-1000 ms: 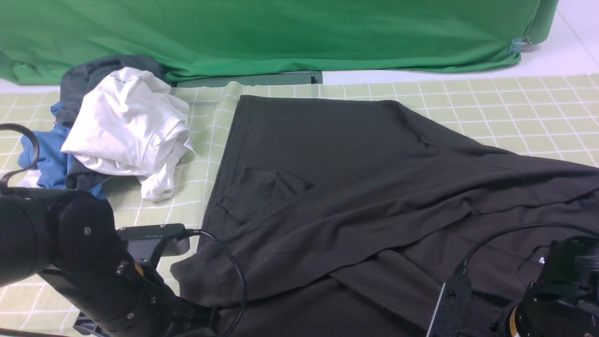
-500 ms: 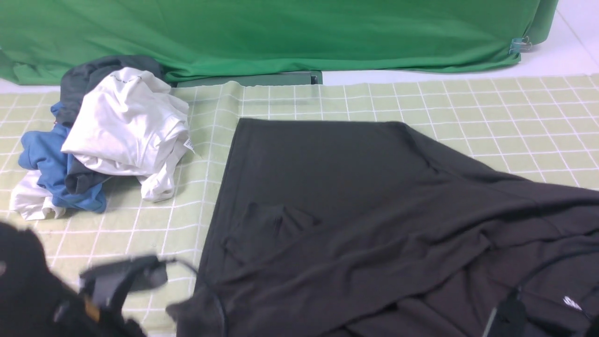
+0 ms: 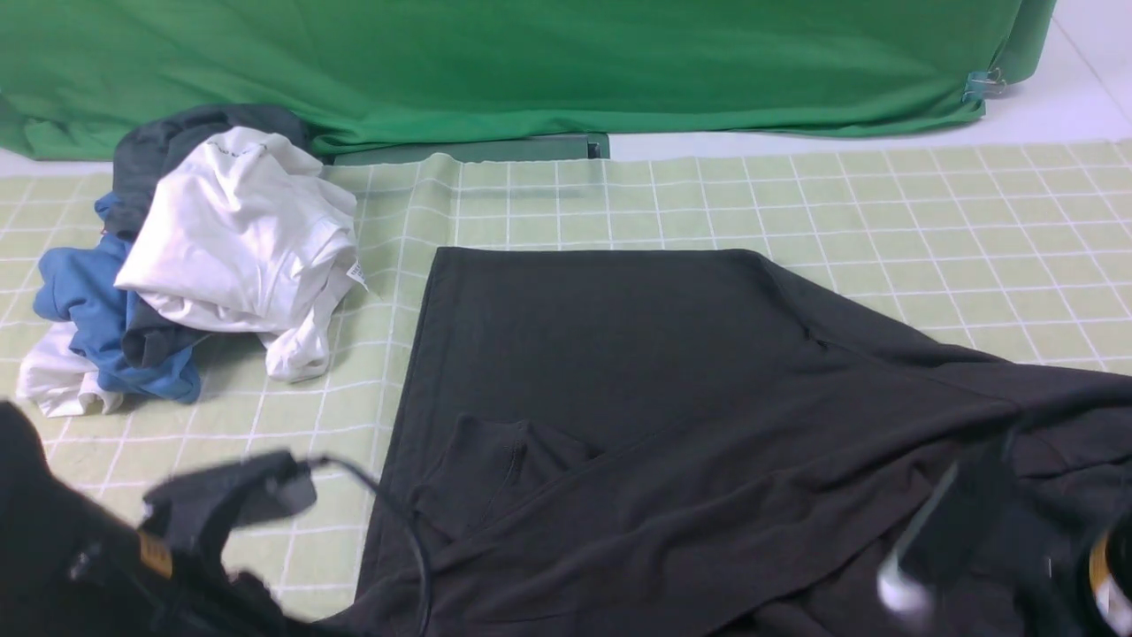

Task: Fold a long-sleeved shirt over a green coffee tablecloth.
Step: 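Fold the black garment in half by bringing its near edge over to the far edge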

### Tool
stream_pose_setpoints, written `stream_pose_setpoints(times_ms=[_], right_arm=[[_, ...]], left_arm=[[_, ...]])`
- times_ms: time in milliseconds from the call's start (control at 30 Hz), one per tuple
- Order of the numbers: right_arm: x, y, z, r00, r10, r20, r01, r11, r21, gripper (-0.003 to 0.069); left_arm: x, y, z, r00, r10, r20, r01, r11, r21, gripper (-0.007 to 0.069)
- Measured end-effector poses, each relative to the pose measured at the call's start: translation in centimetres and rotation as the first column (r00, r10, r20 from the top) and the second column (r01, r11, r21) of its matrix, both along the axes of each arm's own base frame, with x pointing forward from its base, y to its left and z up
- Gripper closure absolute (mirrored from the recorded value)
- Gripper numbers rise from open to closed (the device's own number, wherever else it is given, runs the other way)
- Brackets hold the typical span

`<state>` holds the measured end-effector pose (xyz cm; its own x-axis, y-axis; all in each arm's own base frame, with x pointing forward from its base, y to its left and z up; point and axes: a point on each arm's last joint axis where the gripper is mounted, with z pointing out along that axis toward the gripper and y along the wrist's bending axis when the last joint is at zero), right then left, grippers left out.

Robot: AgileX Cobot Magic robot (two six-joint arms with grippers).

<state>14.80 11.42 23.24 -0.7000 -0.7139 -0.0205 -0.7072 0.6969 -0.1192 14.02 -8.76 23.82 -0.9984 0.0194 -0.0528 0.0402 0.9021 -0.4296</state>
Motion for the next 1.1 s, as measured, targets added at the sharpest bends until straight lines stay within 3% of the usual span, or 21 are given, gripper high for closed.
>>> stream_pose_setpoints(times_ms=[200,300,633,1100], right_arm=[[4.7,-0.4,3.0,0.991,-0.112,0.078,0.107,0.993,0.056,0.062],[7.0,-0.5,3.4,0.984,-0.144,0.107,0.137,0.988,0.074,0.062],[16.5,1.2,0.0,0.946,-0.255,0.199,0.224,0.96,0.167,0.062],[25.9,2.2,-2.8,0.891,-0.337,0.303,0.26,0.928,0.266,0.062]], left_arm=[[5.1,-0.6,2.1,0.973,0.112,0.202,-0.111,0.994,-0.019,0.0603],[8.0,-0.4,1.9,0.958,0.163,0.235,-0.164,0.986,-0.017,0.0603],[18.9,2.0,-1.0,0.906,0.313,0.284,-0.328,0.945,0.005,0.0603],[28.8,2.4,-4.8,0.888,0.332,0.317,-0.352,0.936,0.004,0.0603]])
